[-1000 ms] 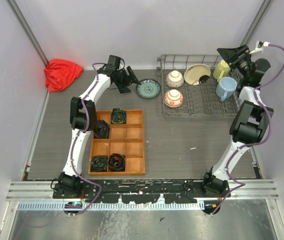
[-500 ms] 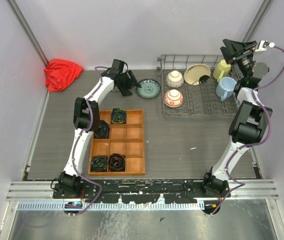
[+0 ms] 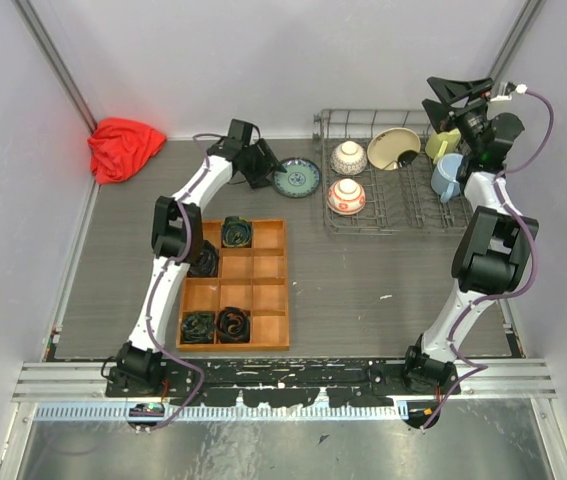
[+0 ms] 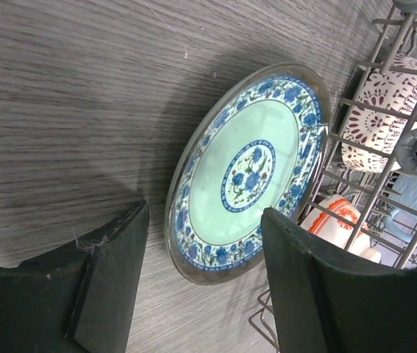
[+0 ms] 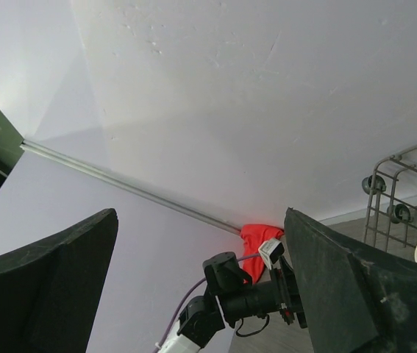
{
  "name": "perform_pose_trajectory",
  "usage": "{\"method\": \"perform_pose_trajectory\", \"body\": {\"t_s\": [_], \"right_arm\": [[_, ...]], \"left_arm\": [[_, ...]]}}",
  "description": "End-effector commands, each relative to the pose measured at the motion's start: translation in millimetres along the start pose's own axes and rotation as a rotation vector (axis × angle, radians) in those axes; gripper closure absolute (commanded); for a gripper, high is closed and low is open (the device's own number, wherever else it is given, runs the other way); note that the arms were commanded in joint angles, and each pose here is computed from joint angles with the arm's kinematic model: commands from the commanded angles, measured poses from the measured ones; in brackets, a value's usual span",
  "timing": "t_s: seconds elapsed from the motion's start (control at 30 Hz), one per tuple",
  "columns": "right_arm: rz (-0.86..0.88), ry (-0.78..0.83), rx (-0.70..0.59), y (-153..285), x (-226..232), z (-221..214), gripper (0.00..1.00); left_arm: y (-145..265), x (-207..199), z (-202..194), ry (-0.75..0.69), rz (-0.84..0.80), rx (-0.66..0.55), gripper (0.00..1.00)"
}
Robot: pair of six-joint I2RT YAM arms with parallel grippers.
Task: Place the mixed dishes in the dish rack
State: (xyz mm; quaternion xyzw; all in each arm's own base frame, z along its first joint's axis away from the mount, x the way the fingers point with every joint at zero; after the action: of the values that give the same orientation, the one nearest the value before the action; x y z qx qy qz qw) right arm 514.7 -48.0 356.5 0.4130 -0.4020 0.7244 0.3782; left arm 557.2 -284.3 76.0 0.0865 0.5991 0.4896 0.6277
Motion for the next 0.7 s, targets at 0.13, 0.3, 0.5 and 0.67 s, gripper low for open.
{"method": "perform_pose_trajectory", "body": {"t_s": [0.13,0.3,0.5,0.67], "right_arm": [[0.028,0.068,-0.023,4.9,31.1,2.1,0.00],[0.018,0.062,-0.011,5.5,28.8,-1.1,0.00],[0.007,0.062,0.001,6.0,27.0,-2.7,0.01],[-0.012,0.069,0.020,7.0,23.5,-6.2,0.01]], "left_arm": [[-22.0,7.7,-20.9,0.013,0.009,0.038,0.33],[-24.1,7.8,-20.3,0.022,0.008,0.025,0.40],[-28.1,12.1,-23.4,0.036,0.012,0.027,0.67],[-27.7,15.8,-27.4,0.034,0.017,0.038,0.93]]}}
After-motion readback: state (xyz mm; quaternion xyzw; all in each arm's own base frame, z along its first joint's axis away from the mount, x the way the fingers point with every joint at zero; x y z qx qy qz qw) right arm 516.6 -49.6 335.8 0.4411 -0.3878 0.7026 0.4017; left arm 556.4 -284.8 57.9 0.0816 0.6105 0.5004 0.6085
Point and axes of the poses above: each gripper's point midway between its finger pads, its own y axis back along the fingers, its own x axis along the line the jaws close on, z = x × y, the point moved 4 cm from there along y, back along the fingers, and after that the axes turned 1 degree about -y, right-handed, at the moved point
